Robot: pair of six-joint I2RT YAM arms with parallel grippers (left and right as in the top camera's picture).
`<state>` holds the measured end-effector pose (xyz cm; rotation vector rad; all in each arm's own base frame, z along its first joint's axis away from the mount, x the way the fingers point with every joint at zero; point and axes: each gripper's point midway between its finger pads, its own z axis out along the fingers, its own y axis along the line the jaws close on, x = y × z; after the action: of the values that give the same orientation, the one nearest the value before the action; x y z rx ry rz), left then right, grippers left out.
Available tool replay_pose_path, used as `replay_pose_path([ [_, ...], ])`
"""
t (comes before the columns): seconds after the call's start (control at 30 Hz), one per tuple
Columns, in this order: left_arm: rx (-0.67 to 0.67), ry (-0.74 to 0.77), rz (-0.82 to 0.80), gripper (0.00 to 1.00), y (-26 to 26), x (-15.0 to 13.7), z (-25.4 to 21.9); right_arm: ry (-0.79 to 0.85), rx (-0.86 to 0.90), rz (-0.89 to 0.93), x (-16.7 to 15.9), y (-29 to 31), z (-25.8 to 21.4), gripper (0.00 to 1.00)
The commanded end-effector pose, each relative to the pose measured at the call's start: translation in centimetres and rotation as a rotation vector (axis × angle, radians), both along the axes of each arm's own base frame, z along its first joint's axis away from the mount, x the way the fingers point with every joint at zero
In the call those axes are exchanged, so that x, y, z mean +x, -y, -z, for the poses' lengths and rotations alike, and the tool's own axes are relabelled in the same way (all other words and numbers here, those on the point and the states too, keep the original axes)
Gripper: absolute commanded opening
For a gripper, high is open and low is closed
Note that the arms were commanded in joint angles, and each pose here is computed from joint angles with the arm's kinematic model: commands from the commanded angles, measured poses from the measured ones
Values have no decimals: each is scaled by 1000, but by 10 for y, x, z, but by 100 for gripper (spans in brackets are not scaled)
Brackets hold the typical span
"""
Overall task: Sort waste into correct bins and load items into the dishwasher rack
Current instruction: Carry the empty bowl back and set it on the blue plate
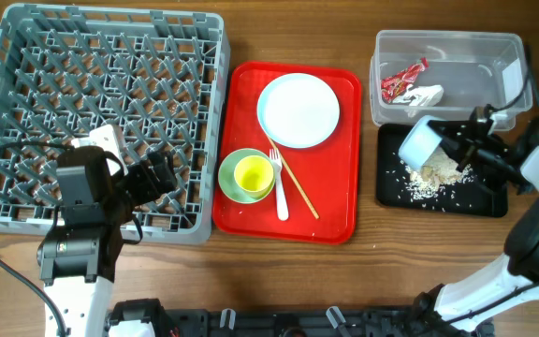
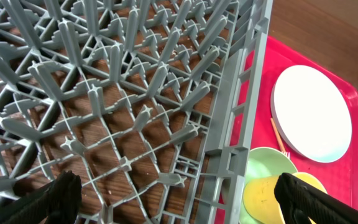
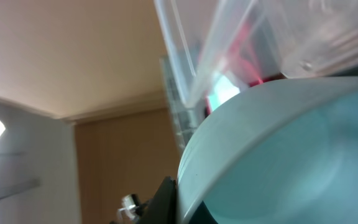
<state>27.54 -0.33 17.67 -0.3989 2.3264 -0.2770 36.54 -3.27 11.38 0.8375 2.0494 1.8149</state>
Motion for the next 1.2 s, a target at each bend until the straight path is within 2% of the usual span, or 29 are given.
replay_pose_path([
  [0.0, -10, 33, -6, 100, 0, 3, -12, 60, -266, -29, -2, -13, -20, 4],
  [0.33, -10, 33, -6, 100, 0, 3, -12, 216, -688, -120, -5, -72, -75, 5],
  [0.57, -10, 34, -6, 100, 0, 3, -12, 321, -915, -222, 8, -134, -102, 4],
  [0.73, -10, 34, -6, 100, 0, 3, -12, 386, -1158, -234, 29, -165, -115, 4],
  [0.9, -10, 34, -6, 100, 0, 3, -12, 504, -1252, -350, 43, -210, -88, 4],
  [1.17, -10, 33, -6, 100, 0, 3, -12, 482, -1254, -517, 51, -269, -5, 4],
])
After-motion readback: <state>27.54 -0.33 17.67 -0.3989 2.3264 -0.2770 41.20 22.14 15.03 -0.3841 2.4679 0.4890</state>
